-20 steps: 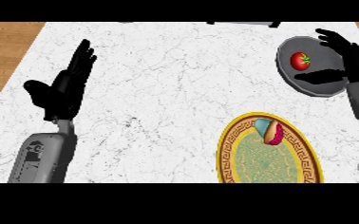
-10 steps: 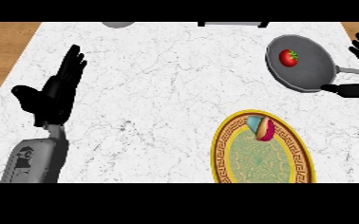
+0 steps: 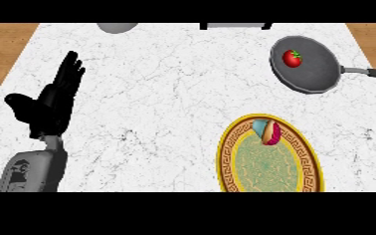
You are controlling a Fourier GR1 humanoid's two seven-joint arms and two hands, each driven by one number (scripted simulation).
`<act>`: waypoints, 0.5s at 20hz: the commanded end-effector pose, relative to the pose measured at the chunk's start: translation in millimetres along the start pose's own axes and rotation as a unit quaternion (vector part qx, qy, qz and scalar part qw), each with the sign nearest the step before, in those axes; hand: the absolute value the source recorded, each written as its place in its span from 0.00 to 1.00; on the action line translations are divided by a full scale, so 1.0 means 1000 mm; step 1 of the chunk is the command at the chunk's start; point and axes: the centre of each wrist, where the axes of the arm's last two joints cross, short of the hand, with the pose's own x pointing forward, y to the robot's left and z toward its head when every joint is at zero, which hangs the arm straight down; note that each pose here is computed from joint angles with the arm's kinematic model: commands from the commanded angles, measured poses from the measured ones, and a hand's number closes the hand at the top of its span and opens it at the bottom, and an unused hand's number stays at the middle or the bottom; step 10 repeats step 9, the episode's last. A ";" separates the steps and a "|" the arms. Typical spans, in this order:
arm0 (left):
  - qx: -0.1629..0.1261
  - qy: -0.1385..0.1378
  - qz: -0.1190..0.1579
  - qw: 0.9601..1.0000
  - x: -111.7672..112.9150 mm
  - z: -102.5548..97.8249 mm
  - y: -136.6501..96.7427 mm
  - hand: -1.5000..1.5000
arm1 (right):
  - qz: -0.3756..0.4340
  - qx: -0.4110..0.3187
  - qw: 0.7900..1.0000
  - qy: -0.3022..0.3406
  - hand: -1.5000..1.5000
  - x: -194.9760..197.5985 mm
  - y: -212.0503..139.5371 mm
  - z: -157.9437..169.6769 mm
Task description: Pick the tomato from the plate and place it in the pan
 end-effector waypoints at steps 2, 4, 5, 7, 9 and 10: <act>0.003 0.005 0.001 1.000 0.003 -0.002 0.010 0.50 | -0.046 0.035 0.997 -0.047 0.00 0.003 -0.035 0.030; 0.004 0.004 -0.007 1.000 -0.010 0.009 -0.007 0.50 | -0.041 0.046 0.998 -0.028 0.00 0.010 -0.048 0.036; 0.011 0.006 -0.004 1.000 -0.004 -0.010 0.000 0.50 | -0.040 0.053 0.997 -0.038 0.00 0.010 -0.031 0.020; 0.004 -0.005 -0.004 1.000 0.002 0.002 -0.008 0.50 | -0.013 0.061 0.998 -0.025 0.00 -0.002 -0.035 0.044; 0.008 0.000 -0.009 1.000 -0.011 -0.006 -0.003 0.50 | -0.002 0.061 0.998 -0.028 0.00 0.002 -0.026 0.035; 0.008 0.000 -0.009 1.000 -0.011 -0.006 -0.003 0.50 | -0.002 0.061 0.998 -0.028 0.00 0.002 -0.026 0.035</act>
